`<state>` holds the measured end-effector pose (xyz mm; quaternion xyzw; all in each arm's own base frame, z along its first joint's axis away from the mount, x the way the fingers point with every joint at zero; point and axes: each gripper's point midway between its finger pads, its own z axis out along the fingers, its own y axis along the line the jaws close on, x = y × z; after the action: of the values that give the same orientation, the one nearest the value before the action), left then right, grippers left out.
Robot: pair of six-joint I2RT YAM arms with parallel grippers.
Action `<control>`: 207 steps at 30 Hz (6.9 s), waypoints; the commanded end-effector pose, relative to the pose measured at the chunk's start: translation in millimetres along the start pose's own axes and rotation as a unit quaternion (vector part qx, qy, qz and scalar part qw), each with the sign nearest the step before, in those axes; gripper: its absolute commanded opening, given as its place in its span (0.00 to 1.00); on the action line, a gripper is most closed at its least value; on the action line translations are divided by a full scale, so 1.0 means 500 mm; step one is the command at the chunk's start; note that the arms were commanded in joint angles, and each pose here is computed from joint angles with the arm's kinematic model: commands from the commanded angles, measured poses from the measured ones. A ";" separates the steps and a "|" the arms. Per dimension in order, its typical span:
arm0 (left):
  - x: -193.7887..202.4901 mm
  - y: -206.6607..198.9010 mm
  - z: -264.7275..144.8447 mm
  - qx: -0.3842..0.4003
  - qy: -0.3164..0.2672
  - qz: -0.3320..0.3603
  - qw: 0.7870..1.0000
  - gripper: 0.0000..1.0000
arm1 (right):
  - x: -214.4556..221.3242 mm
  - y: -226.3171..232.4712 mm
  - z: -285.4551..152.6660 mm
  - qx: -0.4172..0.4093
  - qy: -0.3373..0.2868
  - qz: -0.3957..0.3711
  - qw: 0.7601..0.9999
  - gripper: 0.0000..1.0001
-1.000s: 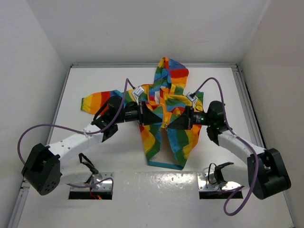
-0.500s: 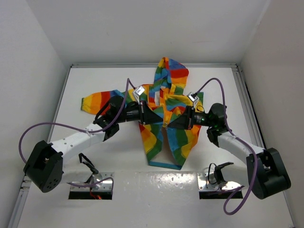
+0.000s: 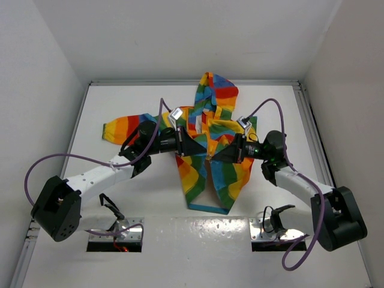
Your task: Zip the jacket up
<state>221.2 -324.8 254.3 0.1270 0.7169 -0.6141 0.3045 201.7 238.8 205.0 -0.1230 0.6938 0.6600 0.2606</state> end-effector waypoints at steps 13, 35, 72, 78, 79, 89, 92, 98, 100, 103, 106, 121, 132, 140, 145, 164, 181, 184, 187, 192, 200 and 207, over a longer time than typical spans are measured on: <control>-0.036 0.022 -0.002 -0.013 -0.023 0.010 1.000 0.00 | -0.047 -0.015 0.000 0.004 -0.029 0.017 0.999 0.00; -0.244 0.068 0.042 0.081 0.060 0.073 0.992 0.00 | -0.245 -0.086 0.034 -0.017 -0.024 0.013 0.999 0.00; -0.210 0.104 0.043 0.038 0.077 0.149 0.985 0.00 | -0.211 -0.133 0.038 0.003 -0.027 0.024 0.999 0.00; -0.202 0.109 0.063 0.043 0.085 0.144 0.985 0.00 | -0.221 -0.131 0.043 -0.003 -0.032 0.019 0.999 0.00; -0.201 0.108 0.063 0.043 0.085 0.139 0.986 0.00 | -0.225 -0.128 0.041 -0.005 -0.035 0.013 0.999 0.00; -0.222 0.116 0.075 0.049 0.069 0.120 0.989 0.00 | -0.223 -0.120 0.048 -0.014 -0.031 0.006 0.999 0.00; -0.224 0.119 0.079 0.050 0.067 0.111 0.990 0.00 | -0.225 -0.117 0.048 -0.014 -0.032 0.006 0.999 0.00; -0.239 0.123 0.079 0.048 0.054 0.102 0.992 0.00 | -0.226 -0.113 0.049 -0.018 -0.031 0.000 0.999 0.00; -0.245 0.132 0.077 0.045 0.051 0.099 0.993 0.00 | -0.225 -0.115 0.049 -0.016 -0.033 0.003 0.999 0.00; -0.250 0.136 0.073 0.045 0.045 0.093 0.994 0.00 | -0.221 -0.115 0.047 -0.016 -0.031 0.006 0.999 0.00; -0.252 0.133 0.073 0.046 0.043 0.091 0.994 0.00 | -0.219 -0.114 0.048 -0.016 -0.031 0.006 0.999 0.00; -0.244 0.140 0.072 0.043 0.047 0.083 0.995 0.00 | -0.242 -0.114 0.055 -0.017 -0.038 0.003 0.999 0.00; -0.234 0.139 0.076 0.042 0.054 0.081 0.994 0.00 | -0.249 -0.115 0.052 -0.017 -0.041 0.004 0.999 0.00; -0.225 0.145 0.076 0.046 0.063 0.078 0.994 0.00 | -0.261 -0.119 0.052 -0.015 -0.047 0.007 0.999 0.00; -0.228 0.143 0.076 0.046 0.063 0.083 0.993 0.00 | -0.268 -0.123 0.049 -0.013 -0.052 0.008 0.999 0.00; -0.204 0.134 0.087 0.073 0.091 0.084 0.990 0.00 | -0.299 -0.116 0.037 -0.015 -0.071 -0.012 0.997 0.00; -0.102 0.120 0.071 0.129 0.189 0.097 0.969 0.00 | -0.316 -0.118 0.028 -0.011 -0.085 -0.011 0.996 0.00; -0.102 0.124 0.072 0.122 0.188 0.092 0.970 0.00 | -0.315 -0.116 0.025 -0.011 -0.086 -0.010 0.996 0.00; -0.098 0.135 0.074 0.111 0.185 0.084 0.973 0.00 | -0.310 -0.111 0.023 -0.012 -0.086 -0.010 0.996 0.00; -0.101 0.141 0.071 0.109 0.178 0.074 0.975 0.17 | -0.295 -0.110 0.020 -0.011 -0.087 0.000 0.996 0.00; -0.118 0.130 0.075 0.102 0.160 0.079 0.979 0.21 | -0.272 -0.096 0.018 -0.017 -0.086 0.001 0.996 0.00; -0.130 0.140 0.081 0.077 0.142 0.076 0.984 0.45 | -0.264 -0.090 0.014 -0.022 -0.087 0.006 0.996 0.00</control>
<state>321.7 -332.3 224.5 0.2834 0.6996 -0.6199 0.2142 340.0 218.0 208.9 -0.0267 0.6819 0.6820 0.2629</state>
